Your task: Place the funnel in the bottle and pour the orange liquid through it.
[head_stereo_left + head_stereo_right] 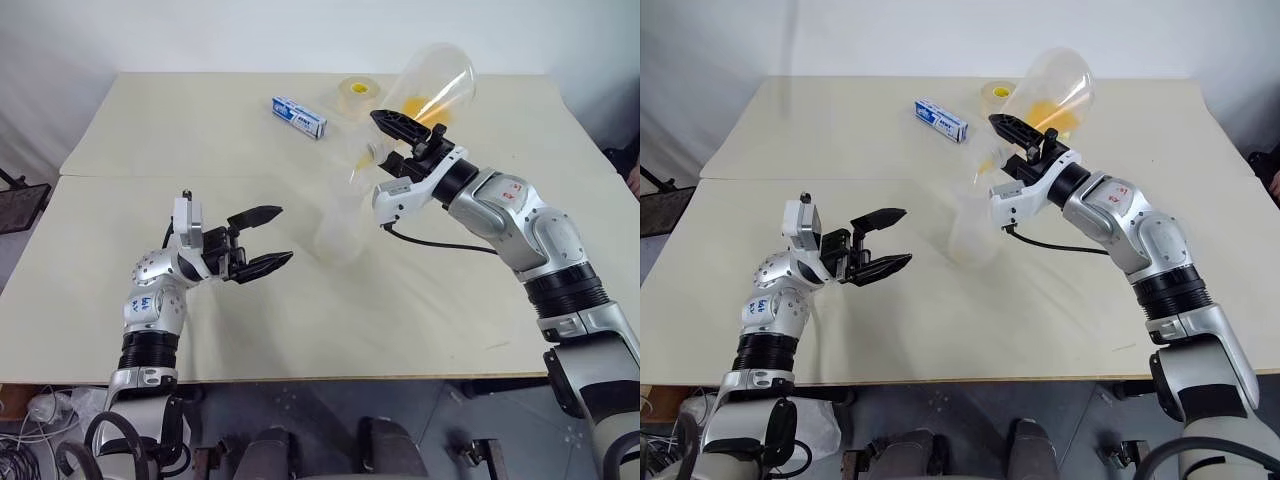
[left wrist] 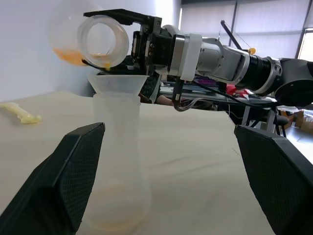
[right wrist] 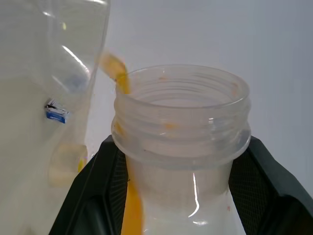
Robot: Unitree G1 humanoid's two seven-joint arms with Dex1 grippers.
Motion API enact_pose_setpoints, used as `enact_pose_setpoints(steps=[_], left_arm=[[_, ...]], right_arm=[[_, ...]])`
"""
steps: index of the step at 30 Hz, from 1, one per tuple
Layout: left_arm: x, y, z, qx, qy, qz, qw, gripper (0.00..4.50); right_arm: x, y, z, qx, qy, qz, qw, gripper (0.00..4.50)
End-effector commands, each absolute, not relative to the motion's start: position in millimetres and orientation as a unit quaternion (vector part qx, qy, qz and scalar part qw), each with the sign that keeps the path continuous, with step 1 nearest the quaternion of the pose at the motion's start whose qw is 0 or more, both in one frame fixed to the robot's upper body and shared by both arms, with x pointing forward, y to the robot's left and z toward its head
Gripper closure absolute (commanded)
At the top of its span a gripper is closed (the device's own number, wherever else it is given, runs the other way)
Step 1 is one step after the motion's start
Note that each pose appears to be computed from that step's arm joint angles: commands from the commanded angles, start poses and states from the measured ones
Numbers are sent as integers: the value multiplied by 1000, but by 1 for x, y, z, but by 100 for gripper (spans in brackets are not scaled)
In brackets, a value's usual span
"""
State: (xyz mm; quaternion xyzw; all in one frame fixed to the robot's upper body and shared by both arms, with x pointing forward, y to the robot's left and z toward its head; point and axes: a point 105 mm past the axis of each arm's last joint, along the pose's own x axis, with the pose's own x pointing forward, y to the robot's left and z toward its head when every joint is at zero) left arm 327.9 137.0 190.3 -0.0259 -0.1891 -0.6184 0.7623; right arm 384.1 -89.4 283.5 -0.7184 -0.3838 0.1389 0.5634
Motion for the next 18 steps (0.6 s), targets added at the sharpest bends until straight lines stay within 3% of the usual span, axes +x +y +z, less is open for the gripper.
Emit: enact_pose_setpoints(steps=[1,18], left_arm=[[327,139,200,-15,-211,-613,761,0],[329,139,201,-13,-214,-610,763,0]], right_arm=[[378,-87,303,-721,-414,118,543,209],[378,-87,303,-736,-421,117,517,209]])
